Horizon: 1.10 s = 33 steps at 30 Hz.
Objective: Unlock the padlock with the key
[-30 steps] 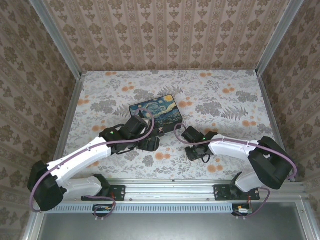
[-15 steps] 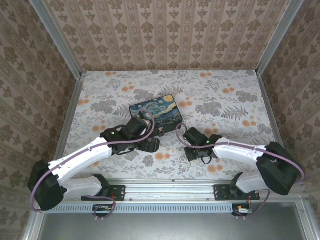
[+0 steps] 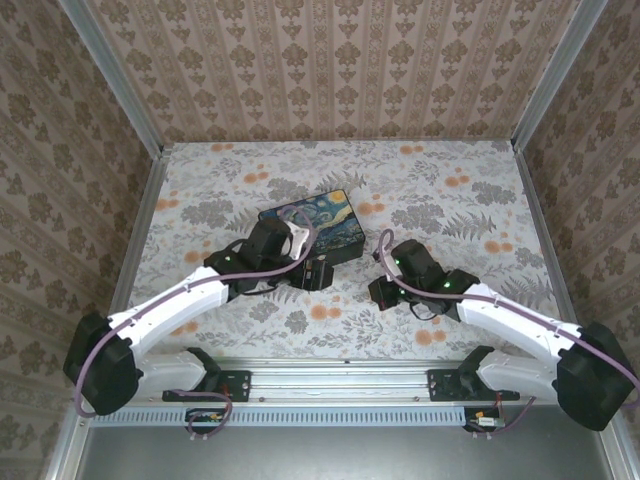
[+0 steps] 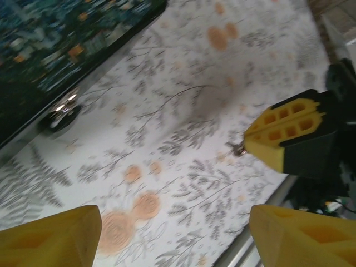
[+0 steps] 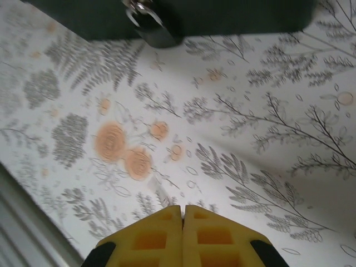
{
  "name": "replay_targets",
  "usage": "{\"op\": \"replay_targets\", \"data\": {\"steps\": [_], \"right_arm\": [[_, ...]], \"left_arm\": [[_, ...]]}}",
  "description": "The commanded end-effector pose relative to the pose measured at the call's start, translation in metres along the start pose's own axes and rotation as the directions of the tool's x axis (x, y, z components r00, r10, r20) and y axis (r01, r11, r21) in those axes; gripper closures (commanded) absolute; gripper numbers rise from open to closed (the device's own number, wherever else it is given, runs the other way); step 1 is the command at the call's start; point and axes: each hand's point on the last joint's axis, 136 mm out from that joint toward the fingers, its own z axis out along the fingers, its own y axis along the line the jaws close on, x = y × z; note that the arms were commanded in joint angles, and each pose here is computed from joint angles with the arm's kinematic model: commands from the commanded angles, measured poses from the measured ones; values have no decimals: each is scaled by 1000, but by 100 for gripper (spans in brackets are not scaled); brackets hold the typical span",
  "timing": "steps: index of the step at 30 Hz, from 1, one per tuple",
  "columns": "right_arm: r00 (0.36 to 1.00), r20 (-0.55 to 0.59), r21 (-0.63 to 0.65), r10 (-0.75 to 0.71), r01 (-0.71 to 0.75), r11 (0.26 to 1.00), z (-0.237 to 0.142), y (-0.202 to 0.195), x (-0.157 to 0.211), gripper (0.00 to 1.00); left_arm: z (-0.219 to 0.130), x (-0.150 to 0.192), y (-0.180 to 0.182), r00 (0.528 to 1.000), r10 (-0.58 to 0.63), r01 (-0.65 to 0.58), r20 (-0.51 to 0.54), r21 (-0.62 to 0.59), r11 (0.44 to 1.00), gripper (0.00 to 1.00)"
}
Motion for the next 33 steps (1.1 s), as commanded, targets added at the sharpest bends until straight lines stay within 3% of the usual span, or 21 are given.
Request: {"op": "replay_targets", "data": {"steps": [1,11,13,16,18,23,29,33], "right_arm": [[999,29,-139,24,-20,990,-8,20,-10,100],[993,43,-178,110,-101,979,-17,26,-26,100],[987,51,-177,153,-142,974,-17,25,-32,100],[975,66,-173,211,-198,965,-19,26,-43,100],[968,76,-177,241,-224,958,-19,27,-50,100],[950,100,-212,294,-268,940,-16,31,-64,100],[923,157,-347,351,-281,895,-15,51,-92,100],[926,209,-395,316,-215,893,-20,72,-113,100]], "left_arm": [[13,3,-27,999,43,-38,-21,198,979,27],[35,7,-23,1000,-7,13,-21,282,959,40],[36,5,-29,999,-34,34,-4,318,947,39],[37,-2,-22,981,-192,177,12,328,928,30],[34,-10,-21,951,-309,280,27,354,892,29],[20,-32,-12,822,-563,503,84,355,788,19],[16,-45,6,627,-776,700,74,385,602,14],[21,-47,5,589,-808,741,34,378,556,10]]}}
